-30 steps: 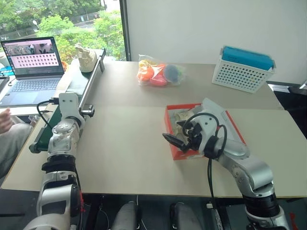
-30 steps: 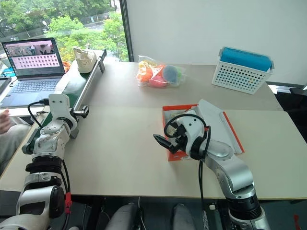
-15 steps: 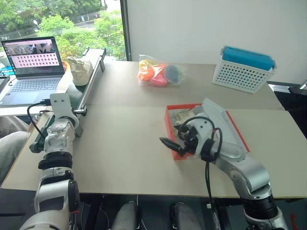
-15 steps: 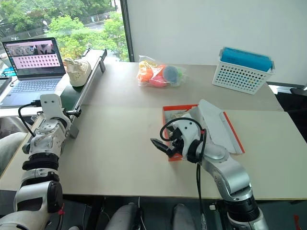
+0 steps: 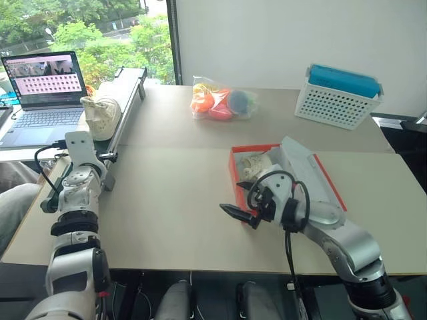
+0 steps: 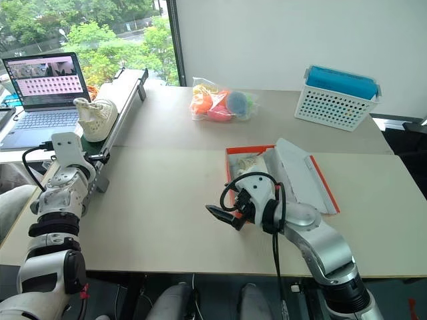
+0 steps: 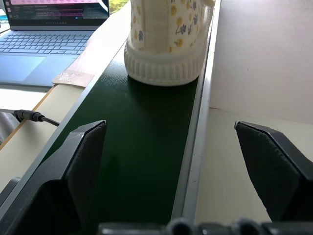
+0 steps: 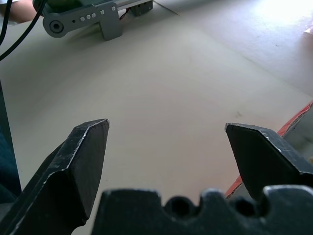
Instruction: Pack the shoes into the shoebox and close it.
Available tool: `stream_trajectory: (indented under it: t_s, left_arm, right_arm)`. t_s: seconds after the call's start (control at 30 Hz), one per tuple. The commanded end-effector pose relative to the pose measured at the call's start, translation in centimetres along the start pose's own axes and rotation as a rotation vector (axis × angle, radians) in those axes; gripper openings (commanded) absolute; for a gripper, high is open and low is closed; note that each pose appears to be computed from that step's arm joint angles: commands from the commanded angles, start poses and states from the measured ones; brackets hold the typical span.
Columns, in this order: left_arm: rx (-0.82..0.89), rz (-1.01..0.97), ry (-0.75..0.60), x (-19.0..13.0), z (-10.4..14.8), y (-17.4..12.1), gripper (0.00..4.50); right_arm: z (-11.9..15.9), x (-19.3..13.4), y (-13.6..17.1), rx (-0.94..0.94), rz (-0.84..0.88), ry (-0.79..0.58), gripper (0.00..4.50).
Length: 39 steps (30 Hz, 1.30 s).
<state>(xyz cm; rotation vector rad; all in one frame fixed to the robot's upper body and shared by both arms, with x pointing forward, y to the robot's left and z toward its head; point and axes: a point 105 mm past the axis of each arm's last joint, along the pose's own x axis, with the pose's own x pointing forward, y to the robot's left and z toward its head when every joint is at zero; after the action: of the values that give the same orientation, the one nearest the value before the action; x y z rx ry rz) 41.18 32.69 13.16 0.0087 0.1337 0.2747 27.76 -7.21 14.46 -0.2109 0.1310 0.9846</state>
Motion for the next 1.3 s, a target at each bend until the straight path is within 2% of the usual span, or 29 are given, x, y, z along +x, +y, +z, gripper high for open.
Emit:
stream_trajectory:
  t_s: [0.03, 0.3, 0.73, 0.93, 1.0, 1.2, 1.3]
  left_arm:
    - [-0.018, 0.01, -0.07, 0.0, 2.3, 0.7, 4.5]
    - [-0.042, 0.072, -0.03, 0.3, 1.5, 2.0, 4.5]
    - [-0.065, 0.037, -0.018, 0.6, 1.2, 0.9, 4.5]
    - [-0.069, 0.019, -0.027, 0.7, 1.4, 0.3, 2.95]
    - [-0.066, 0.011, -0.027, 0.7, 1.4, 0.1, 2.66]
    - [-0.075, 0.004, -0.03, 0.7, 1.4, -0.3, 2.55]
    - [-0.126, -0.032, -0.091, 0.6, 2.5, -1.2, 2.55]
  right_arm:
    - [1.3, -0.3, 0.5, -0.059, 0.016, -0.046, 4.48]
    - [1.6, -0.4, 0.3, -0.057, 0.002, -0.052, 4.48]
    - [1.7, -0.5, -0.4, -0.043, -0.041, -0.057, 4.48]
    - [1.8, -0.6, -0.9, -0.038, -0.07, -0.065, 4.5]
    - [1.8, -0.5, -1.0, -0.037, -0.074, -0.065, 4.5]
    - [1.7, -0.5, -1.1, -0.031, -0.08, -0.063, 4.5]
    - [1.6, -0.5, -1.2, -0.029, -0.089, -0.058, 4.5]
